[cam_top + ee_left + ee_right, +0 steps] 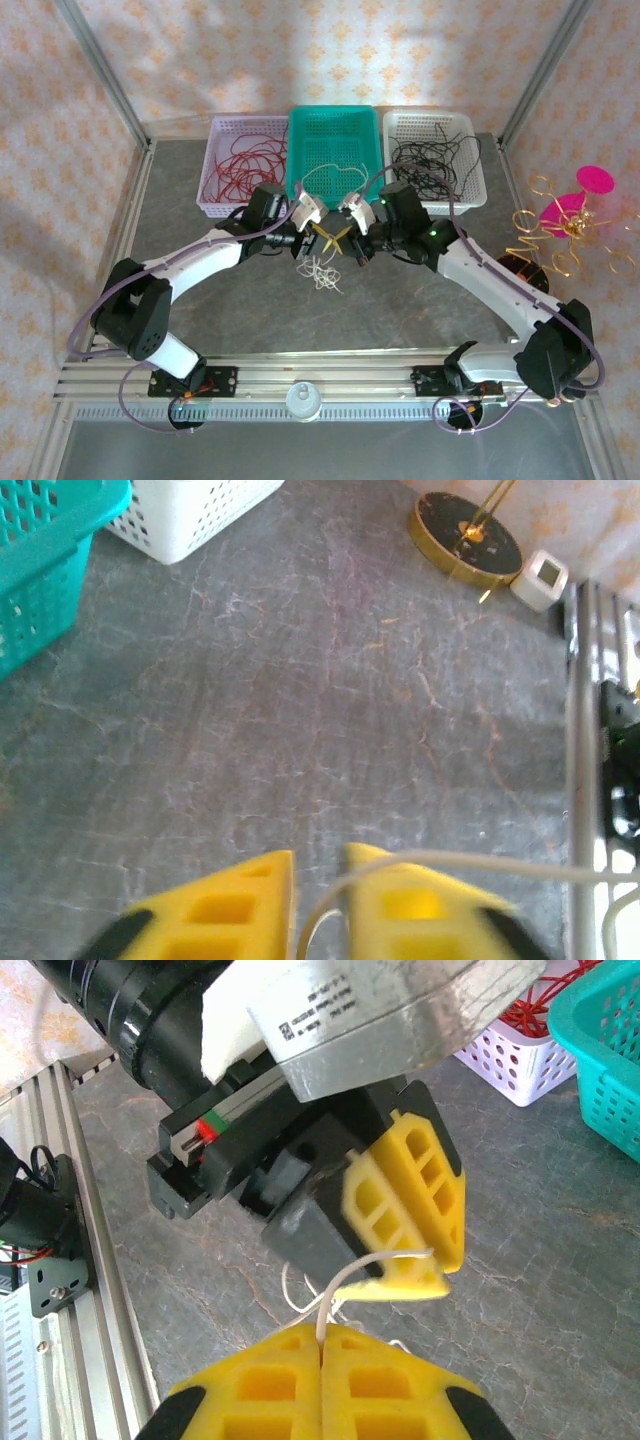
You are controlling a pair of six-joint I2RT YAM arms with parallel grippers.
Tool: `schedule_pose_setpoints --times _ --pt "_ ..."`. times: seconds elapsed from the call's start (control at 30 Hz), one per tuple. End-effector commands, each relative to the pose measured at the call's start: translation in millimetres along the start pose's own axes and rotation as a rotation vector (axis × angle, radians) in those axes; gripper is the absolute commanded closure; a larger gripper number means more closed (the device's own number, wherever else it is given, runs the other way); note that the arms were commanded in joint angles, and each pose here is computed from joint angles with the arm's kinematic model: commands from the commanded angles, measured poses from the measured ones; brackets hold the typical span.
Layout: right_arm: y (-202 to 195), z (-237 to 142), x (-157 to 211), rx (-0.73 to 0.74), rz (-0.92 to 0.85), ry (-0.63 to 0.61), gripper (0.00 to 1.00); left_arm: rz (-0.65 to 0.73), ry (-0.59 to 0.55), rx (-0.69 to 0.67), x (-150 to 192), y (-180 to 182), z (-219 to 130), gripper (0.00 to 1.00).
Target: Untangle the cables
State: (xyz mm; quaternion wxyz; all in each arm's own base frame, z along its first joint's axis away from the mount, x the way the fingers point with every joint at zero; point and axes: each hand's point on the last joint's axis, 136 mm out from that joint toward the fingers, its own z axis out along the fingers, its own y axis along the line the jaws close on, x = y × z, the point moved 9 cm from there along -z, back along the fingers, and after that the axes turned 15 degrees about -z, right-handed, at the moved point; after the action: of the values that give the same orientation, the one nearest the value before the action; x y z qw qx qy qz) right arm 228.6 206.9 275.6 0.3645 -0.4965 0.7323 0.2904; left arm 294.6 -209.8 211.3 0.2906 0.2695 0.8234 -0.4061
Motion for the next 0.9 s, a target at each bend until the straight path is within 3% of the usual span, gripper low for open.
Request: schedule_pose_setpoints --times 0.0,0.07,0.23,0.3,0.43,0.87 --pt "2 -6 -8 0.001 -0.029 -0.009 1.0 0.042 -0.081 -0.024 -14 -6 -5 1.0" --pt "-2 -6 -6 0.054 -0.027 -0.009 1.0 0.035 -0.147 -0.055 -17 -9 -13 1.0" --pt "-14 -11 -7 0.253 0.047 -0.149 0.65 0.01 -0.226 -0.083 -20 -23 -29 1.0" --pt "-15 -6 -4 0.268 0.092 -0.238 0.58 -0.013 -0.233 -0.082 -20 -28 -32 1.0" --pt "-10 -8 -2 0.302 0.138 -0.392 0.55 -0.085 -0.248 -0.08 -20 -34 -36 1.0" --pt "-27 29 25 0.415 0.286 -0.502 0.5 -0.195 -0.314 -0.031 -33 -60 -60 1.0"
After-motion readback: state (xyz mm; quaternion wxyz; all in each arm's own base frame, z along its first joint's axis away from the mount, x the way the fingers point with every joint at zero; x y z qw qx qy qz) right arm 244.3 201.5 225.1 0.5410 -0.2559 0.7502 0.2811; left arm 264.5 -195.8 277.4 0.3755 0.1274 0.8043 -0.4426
